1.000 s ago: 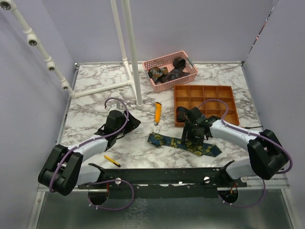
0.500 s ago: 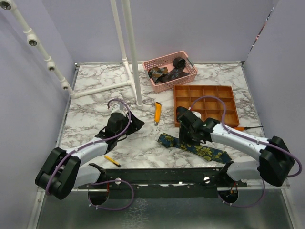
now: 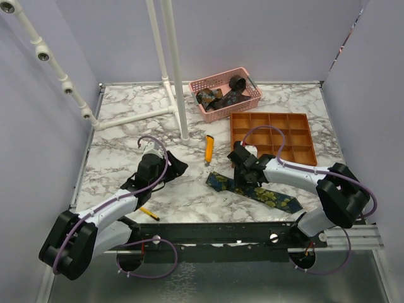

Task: Roll the ties
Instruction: Roll the tie at the center of the board.

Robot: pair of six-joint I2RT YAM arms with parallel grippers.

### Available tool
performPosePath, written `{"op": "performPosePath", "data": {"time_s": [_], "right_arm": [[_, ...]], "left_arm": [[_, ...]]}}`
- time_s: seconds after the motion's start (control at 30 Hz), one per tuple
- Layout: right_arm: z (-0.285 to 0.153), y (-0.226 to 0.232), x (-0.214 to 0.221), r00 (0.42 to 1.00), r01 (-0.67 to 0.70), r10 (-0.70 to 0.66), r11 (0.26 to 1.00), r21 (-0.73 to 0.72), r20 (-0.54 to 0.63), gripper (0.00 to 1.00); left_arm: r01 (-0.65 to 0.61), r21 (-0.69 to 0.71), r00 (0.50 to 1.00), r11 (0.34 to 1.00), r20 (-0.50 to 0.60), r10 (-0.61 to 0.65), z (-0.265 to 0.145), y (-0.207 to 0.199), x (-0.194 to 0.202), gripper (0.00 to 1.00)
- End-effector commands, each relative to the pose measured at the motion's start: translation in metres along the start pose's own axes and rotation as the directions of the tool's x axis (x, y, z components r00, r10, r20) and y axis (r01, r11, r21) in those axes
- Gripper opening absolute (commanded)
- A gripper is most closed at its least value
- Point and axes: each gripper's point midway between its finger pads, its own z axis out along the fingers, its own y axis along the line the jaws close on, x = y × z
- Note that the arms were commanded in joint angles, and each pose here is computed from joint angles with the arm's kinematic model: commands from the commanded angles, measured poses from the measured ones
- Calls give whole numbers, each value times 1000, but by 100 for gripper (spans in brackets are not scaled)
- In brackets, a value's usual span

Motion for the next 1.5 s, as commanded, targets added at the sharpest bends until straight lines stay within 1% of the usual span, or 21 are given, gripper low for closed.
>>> {"op": "performPosePath", "data": {"time_s": [0.0, 0.1, 0.23, 0.4, 0.43, 0.5, 0.57, 0.6, 0.63, 0.7, 0.73, 0.77, 0.8, 0.83, 0.87, 0.93, 1.0, 1.1, 1.2, 1.33, 1.47], "right_arm": [[2, 30, 12, 988, 147, -153, 971, -187, -16, 43], [-7, 33, 39, 971, 202, -228, 944, -259, -71, 43], [-19, 28, 74, 943, 227, -289, 922, -314, -167, 44], [-35, 17, 92, 916, 264, -342, 906, -330, -208, 45], [-38, 14, 90, 921, 260, -331, 914, -312, -202, 47], [-46, 10, 73, 953, 224, -267, 940, -256, -147, 53], [-59, 11, 46, 984, 160, -173, 961, -224, -40, 60], [-68, 17, 36, 992, 124, -126, 958, -257, 9, 64], [-79, 26, 27, 996, 81, -68, 946, -314, 53, 66], [-97, 50, 22, 996, 11, 32, 875, -484, 81, 74], [-108, 67, 26, 996, -10, 59, 804, -595, 63, 81], [-114, 78, 31, 996, -46, 86, 744, -666, 28, 91], [-117, 87, 35, 994, -78, 109, 692, -717, -4, 97], [-117, 92, 38, 992, -104, 122, 666, -739, -30, 99], [-114, 94, 41, 991, -119, 129, 663, -739, -44, 99], [-108, 99, 45, 991, -117, 128, 675, -728, -40, 99], [-108, 106, 47, 991, -108, 129, 675, -730, -27, 99], [-97, 107, 50, 989, -129, 141, 705, -697, -40, 93], [-87, 106, 53, 987, -146, 157, 720, -678, -46, 87], [-70, 104, 63, 990, -140, 125, 756, -640, -69, 82], [-60, 110, 70, 994, -109, 78, 755, -646, -76, 76]], "left_arm": [[-7, -38, 1000, 999, -17, 6, -7, 14, 11, 61], [-24, -37, 1000, 999, -18, 23, -13, 12, 9, 60], [-45, -30, 999, 999, -10, 45, -21, 7, 3, 61], [-60, -39, 998, 997, -34, 59, -26, 5, 4, 62], [-61, -35, 997, 998, -43, 59, -26, 4, 5, 62], [-62, -35, 997, 997, -55, 60, -27, 4, 7, 62], [-61, -45, 997, 997, -52, 59, -28, 6, 6, 62], [-56, -48, 998, 997, -44, 54, -29, 6, 5, 63], [-48, -48, 998, 998, -30, 47, -30, 6, 3, 65], [-28, -51, 999, 998, -31, 26, -33, 6, 4, 70], [-19, -49, 999, 999, -32, 17, -35, 6, 4, 73], [-10, -46, 999, 999, -33, 8, -36, 5, 4, 78], [-5, -49, 999, 999, -32, 3, -37, 5, 4, 83], [1, -62, 1000, 998, -28, -3, -39, 6, 3, 90], [9, -73, 1000, 997, -28, -11, -41, 7, 2, 97], [17, -71, 1000, 997, -15, -19, -44, 7, -2, 99], [26, -67, 1000, 997, -2, -26, -47, 7, -4, 99], [41, -51, 999, 998, 15, -41, -51, 7, -4, 99], [58, -36, 998, 998, 4, -58, -53, 7, 1, 99], [81, -30, 996, 996, -19, -82, -54, 10, 10, 96], [75, -10, 997, 997, -35, -75, -53, 7, 12, 92]]}}
